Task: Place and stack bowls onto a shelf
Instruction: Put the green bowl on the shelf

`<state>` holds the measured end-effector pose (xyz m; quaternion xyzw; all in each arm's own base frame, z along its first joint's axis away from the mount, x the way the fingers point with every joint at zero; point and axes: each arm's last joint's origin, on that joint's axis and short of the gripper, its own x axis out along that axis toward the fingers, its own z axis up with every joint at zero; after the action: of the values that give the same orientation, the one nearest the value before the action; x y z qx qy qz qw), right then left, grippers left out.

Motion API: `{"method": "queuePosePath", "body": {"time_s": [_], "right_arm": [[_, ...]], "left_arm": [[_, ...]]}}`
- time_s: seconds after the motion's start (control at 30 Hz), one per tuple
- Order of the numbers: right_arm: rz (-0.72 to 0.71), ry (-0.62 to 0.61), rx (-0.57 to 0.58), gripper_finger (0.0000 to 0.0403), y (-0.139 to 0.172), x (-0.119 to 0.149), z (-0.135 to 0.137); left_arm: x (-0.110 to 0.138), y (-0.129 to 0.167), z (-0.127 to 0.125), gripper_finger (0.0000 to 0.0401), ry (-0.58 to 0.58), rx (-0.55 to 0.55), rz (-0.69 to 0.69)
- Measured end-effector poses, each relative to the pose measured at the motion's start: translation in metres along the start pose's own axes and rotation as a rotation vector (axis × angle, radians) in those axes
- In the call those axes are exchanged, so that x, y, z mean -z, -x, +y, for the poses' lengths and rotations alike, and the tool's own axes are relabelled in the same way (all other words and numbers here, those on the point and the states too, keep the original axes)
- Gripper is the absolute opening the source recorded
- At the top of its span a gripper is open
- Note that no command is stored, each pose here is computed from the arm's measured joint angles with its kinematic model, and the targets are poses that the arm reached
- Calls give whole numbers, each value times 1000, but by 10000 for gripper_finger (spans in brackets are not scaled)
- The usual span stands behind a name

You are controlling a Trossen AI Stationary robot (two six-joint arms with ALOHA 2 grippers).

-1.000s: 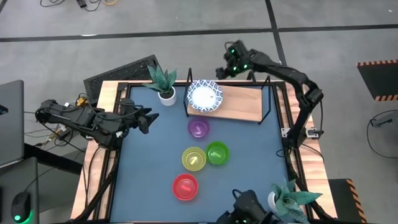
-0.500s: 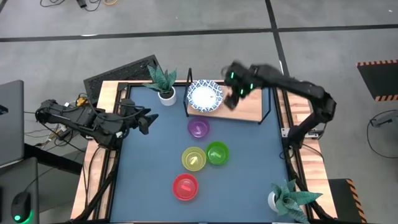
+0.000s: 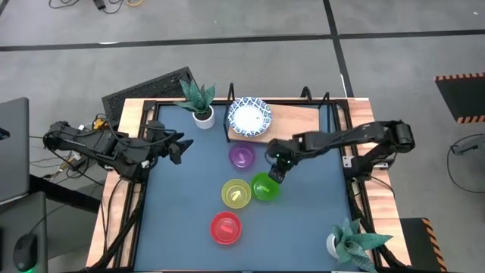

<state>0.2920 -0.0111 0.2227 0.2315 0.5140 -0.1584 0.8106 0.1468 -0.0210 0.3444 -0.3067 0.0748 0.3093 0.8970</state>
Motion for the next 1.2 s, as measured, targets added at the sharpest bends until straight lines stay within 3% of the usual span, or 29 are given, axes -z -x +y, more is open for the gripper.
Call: {"method": "queuePosePath", "body": {"time_s": [0.53, 0.63, 0.77, 0.83, 0.87, 1.03, 1.2], "right_arm": [[126, 45, 48, 220, -64, 15, 5], [130, 41, 46, 188, -64, 15, 5], [140, 34, 32, 84, -64, 16, 5], [142, 36, 23, 30, -63, 16, 6], [143, 38, 13, 22, -61, 15, 6], [108, 18, -38, 23, -43, 12, 6], [38, -41, -96, 23, 10, 1, -11]], "left_arm": [[1, 0, 0, 274, 29, 13, 23], [1, 0, 0, 274, 29, 13, 23], [1, 0, 0, 274, 29, 12, 23], [1, 0, 0, 274, 29, 12, 23], [1, 0, 0, 274, 28, 12, 23], [2, 0, 1, 274, 18, 3, 29], [2, 0, 1, 274, 18, 1, 29]]}}
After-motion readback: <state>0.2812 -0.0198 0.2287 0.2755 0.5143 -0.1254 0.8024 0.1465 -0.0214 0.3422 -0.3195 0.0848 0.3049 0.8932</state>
